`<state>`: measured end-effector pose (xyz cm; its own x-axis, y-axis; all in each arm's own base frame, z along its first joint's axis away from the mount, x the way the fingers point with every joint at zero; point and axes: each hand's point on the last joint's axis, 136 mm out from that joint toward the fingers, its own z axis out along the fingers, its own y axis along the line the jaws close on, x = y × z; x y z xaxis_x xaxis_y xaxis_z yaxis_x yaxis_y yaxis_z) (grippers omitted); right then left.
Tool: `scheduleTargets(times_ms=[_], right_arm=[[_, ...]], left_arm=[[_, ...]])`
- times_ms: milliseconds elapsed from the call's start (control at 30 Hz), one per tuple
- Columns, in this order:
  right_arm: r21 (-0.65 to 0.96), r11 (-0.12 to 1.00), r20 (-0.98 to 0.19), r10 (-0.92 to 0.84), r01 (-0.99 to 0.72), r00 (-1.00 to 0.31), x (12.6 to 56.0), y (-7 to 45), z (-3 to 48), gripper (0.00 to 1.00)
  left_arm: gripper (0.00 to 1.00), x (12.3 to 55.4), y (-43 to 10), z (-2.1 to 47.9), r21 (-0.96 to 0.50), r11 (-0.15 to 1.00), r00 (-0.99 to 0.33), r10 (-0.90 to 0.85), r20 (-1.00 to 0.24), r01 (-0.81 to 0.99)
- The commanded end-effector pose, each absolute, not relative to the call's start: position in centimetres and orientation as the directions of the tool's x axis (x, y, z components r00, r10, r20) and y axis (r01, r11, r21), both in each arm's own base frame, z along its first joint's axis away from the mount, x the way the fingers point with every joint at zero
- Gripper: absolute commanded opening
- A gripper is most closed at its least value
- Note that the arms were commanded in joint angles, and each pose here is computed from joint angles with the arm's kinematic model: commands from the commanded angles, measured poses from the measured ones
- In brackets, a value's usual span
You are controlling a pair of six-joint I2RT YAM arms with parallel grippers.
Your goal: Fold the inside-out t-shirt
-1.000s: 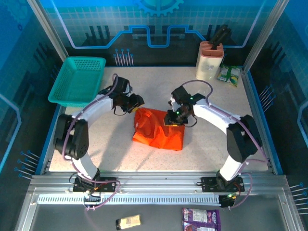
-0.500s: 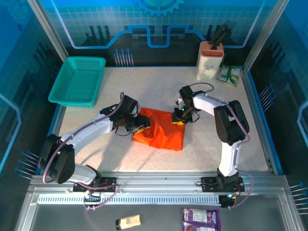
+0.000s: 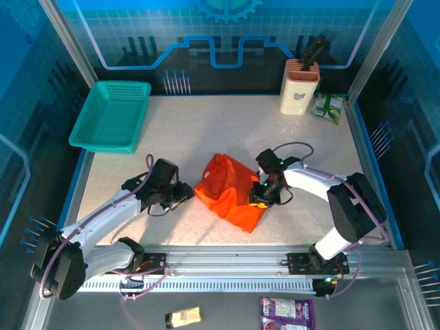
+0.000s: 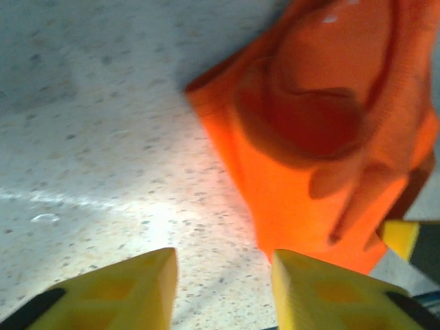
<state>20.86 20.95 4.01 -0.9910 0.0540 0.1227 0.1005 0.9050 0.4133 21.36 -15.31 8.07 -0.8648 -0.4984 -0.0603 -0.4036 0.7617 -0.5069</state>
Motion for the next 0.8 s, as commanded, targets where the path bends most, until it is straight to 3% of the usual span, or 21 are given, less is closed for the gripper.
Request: scheduleTargets(times_ms=[0,67,167,367,533,767], right_arm=[[0.567,0.817,0.149,0.016,0.099,-0.989,19.9,24.7,6.5,0.28],[0.584,0.811,0.085,-0.008,0.043,-0.996,21.2,24.7,8.2,0.29],[0.456,0.89,0.007,-0.008,-0.004,-1.0,23.8,21.5,7.8,0.28],[0.327,0.944,0.035,0.038,0.047,-0.999,26.0,15.8,4.4,0.26],[0.332,0.939,0.118,0.053,0.09,-0.992,23.1,15.4,2.6,0.25],[0.406,0.91,0.19,0.013,0.091,-0.982,16.8,20.2,2.9,0.25]], left_arm=[[0.28,20.2,-15.3,5.5,-0.492,0.732,-0.848,-0.53,0.025,-0.472],[0.21,20.5,-16.1,4.4,-0.508,0.718,-0.85,-0.523,0.056,-0.475],[0.16,21.9,-17.4,3.7,-0.534,0.708,-0.858,-0.508,0.07,-0.462],[0.1,25.5,-19.4,2.9,-0.554,0.708,-0.874,-0.481,0.074,-0.437],[0.06,28.2,-18.7,2.0,-0.558,0.695,-0.859,-0.508,0.063,-0.452],[0.05,33.2,-17.6,1.5,-0.555,0.705,-0.867,-0.495,0.061,-0.442]])
